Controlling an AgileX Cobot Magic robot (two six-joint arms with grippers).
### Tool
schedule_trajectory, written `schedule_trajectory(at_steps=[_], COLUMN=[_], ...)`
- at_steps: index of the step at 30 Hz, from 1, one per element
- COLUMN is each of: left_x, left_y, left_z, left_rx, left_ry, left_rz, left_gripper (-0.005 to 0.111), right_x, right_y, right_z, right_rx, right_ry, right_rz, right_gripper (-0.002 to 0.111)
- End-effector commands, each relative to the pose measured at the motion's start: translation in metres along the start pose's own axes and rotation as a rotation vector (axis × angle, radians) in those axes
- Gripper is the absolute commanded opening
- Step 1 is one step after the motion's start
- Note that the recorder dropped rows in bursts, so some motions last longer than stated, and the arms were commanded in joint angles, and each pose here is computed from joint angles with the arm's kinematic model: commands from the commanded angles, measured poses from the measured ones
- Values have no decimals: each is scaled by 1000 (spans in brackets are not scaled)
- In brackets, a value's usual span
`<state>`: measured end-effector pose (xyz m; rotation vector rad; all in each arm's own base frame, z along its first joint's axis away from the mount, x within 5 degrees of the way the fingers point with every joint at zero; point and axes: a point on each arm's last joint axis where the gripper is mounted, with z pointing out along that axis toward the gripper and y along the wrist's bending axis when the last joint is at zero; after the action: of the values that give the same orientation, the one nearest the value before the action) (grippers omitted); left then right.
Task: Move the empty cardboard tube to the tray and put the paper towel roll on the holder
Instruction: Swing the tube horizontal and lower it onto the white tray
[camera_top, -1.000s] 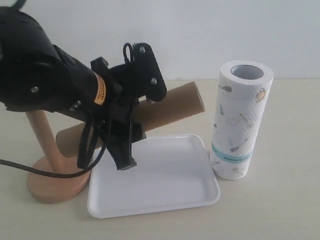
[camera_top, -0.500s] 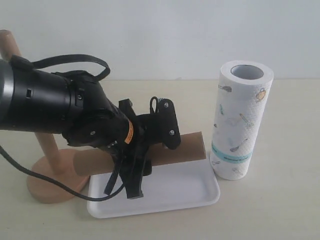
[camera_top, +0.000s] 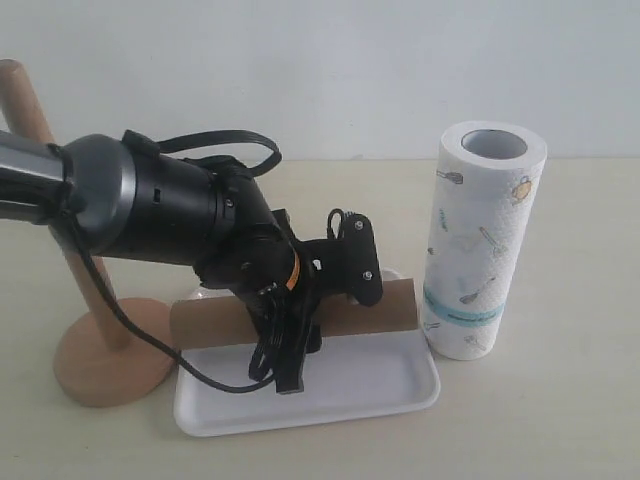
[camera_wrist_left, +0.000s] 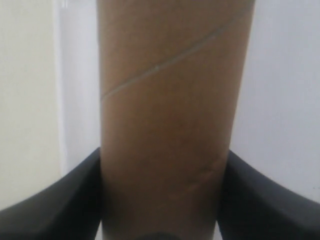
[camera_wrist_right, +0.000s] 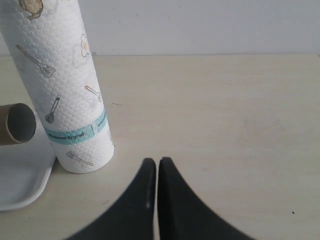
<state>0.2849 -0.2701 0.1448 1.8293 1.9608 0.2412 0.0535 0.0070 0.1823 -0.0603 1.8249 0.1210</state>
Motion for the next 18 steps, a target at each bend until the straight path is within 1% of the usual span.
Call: schedule_trajectory(at_steps=[1,5,12,18], left_x=[-1,-2,-7,-7], left_y=[-4,-5,-4,-5], left_z=[6,9,12,15], left_rx=[16,16,2,3], left_ry=[24,21,-33,-38], left_rz=[27,35,33,34], left_gripper=[4,4,4,4], right_x=[-1,-1,-1,-1], right_y=[0,0,0,0], right_z=[0,0,0,0], right_rx=[4,4,4,3], right_ry=[-10,-10,-10,-10], right_rz=[-5,-5,-5,-3], right_gripper=[1,1,1,1])
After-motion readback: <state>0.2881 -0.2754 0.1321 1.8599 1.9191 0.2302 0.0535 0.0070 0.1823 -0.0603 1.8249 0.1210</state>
